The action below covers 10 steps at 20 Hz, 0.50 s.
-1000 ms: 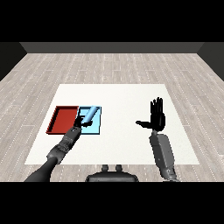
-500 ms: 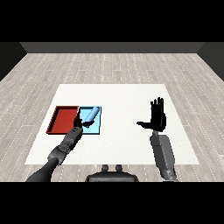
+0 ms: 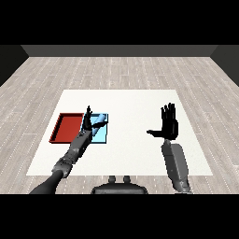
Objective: Pick the blue can and put it in the blue box
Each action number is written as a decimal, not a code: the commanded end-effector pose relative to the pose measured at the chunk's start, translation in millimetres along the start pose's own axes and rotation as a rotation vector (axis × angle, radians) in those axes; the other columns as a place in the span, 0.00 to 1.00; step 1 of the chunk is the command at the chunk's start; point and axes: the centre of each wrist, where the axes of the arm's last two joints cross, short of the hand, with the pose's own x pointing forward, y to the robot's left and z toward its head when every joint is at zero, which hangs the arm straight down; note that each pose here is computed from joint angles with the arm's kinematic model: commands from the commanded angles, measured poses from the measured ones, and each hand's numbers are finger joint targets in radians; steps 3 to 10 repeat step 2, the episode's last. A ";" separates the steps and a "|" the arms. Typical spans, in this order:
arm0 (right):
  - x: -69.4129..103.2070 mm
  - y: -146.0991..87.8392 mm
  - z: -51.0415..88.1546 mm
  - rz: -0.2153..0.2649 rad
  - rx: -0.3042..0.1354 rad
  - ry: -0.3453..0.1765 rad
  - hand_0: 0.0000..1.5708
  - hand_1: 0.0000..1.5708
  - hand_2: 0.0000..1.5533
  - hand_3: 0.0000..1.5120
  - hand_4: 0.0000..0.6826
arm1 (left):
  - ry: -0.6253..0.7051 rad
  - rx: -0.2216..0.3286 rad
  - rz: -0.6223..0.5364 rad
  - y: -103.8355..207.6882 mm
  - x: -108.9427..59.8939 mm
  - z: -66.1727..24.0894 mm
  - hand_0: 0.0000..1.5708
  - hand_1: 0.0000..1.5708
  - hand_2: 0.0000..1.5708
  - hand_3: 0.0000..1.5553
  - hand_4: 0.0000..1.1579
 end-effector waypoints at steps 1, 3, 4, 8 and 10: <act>-6.3 6.3 13.9 0.013 0.008 0.039 0.00 0.00 0.00 0.00 0.00 | -0.227 -0.098 0.201 -2.2 16.8 1.4 0.00 0.00 0.00 0.00 0.00; -2.3 -0.2 12.3 0.026 0.028 0.057 0.00 0.00 0.00 0.00 0.00 | -0.216 -0.104 0.206 5.7 15.8 3.1 0.00 0.00 0.00 0.00 0.00; -2.3 -0.2 12.3 0.026 0.028 0.057 0.00 0.00 0.00 0.00 0.00 | -0.216 -0.104 0.206 5.7 15.8 3.1 0.00 0.00 0.00 0.00 0.00; -2.3 -0.2 12.3 0.026 0.028 0.057 0.00 0.00 0.00 0.00 0.00 | -0.216 -0.104 0.206 5.7 15.8 3.1 0.00 0.00 0.00 0.00 0.00; -2.3 -0.2 12.3 0.026 0.028 0.057 0.00 0.00 0.00 0.00 0.00 | -0.216 -0.104 0.206 5.7 15.8 3.1 0.00 0.00 0.00 0.00 0.00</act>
